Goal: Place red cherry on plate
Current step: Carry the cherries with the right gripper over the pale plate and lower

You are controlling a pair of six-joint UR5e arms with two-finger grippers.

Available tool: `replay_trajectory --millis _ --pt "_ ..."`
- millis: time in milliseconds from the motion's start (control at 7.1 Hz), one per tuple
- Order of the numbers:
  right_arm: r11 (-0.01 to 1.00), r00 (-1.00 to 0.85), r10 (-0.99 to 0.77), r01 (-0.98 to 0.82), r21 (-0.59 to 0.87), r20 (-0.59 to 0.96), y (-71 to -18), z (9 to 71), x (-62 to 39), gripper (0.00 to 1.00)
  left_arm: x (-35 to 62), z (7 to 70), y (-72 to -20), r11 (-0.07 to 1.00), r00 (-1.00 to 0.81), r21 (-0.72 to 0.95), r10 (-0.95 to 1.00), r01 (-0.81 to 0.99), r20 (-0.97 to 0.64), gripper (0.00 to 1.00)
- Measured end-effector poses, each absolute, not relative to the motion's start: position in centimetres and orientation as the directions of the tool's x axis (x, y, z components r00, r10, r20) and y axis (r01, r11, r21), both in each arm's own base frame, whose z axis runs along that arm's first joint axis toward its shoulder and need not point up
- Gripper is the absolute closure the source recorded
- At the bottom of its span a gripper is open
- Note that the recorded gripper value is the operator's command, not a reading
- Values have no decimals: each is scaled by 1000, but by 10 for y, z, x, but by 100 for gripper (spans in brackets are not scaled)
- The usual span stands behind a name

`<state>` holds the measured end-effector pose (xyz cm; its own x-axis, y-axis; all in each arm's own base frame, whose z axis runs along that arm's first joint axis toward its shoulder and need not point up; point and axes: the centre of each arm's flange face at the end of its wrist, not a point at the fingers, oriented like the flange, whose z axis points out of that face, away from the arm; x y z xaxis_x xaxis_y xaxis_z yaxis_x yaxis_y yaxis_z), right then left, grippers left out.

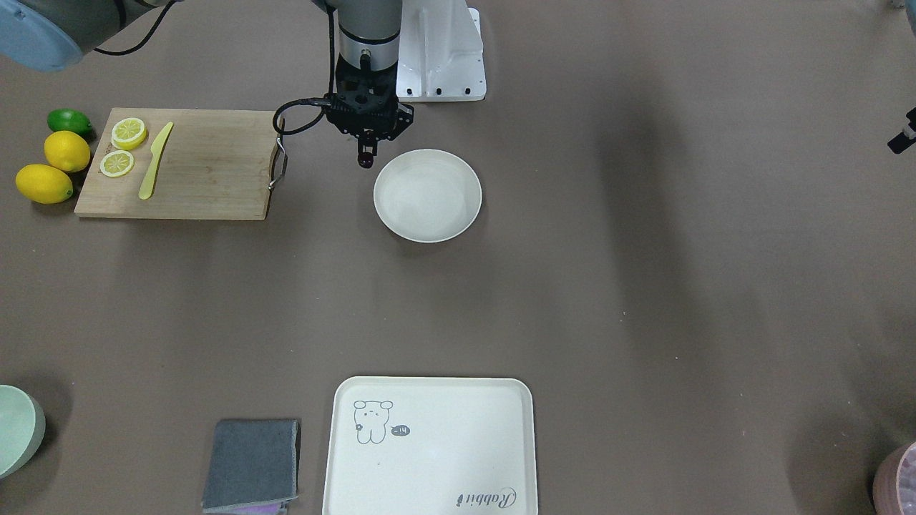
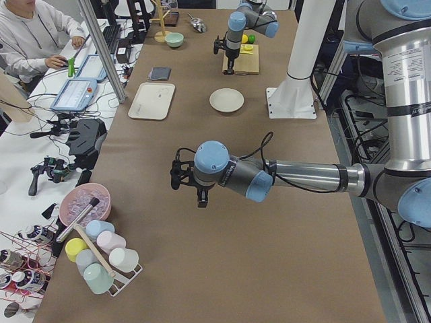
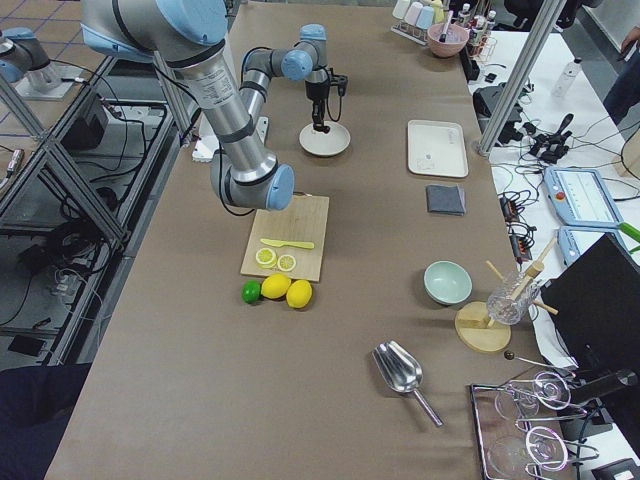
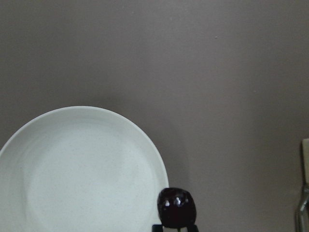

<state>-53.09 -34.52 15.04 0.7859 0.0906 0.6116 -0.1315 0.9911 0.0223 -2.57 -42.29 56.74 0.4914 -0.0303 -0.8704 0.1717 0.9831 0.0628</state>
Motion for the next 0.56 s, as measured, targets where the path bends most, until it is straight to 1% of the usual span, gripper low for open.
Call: replay_trajectory --millis 563 --pt "987 776 95 -157 44 624 -360 162 -616 100 -25 567 -421 984 491 61 -31 170 -870 3"
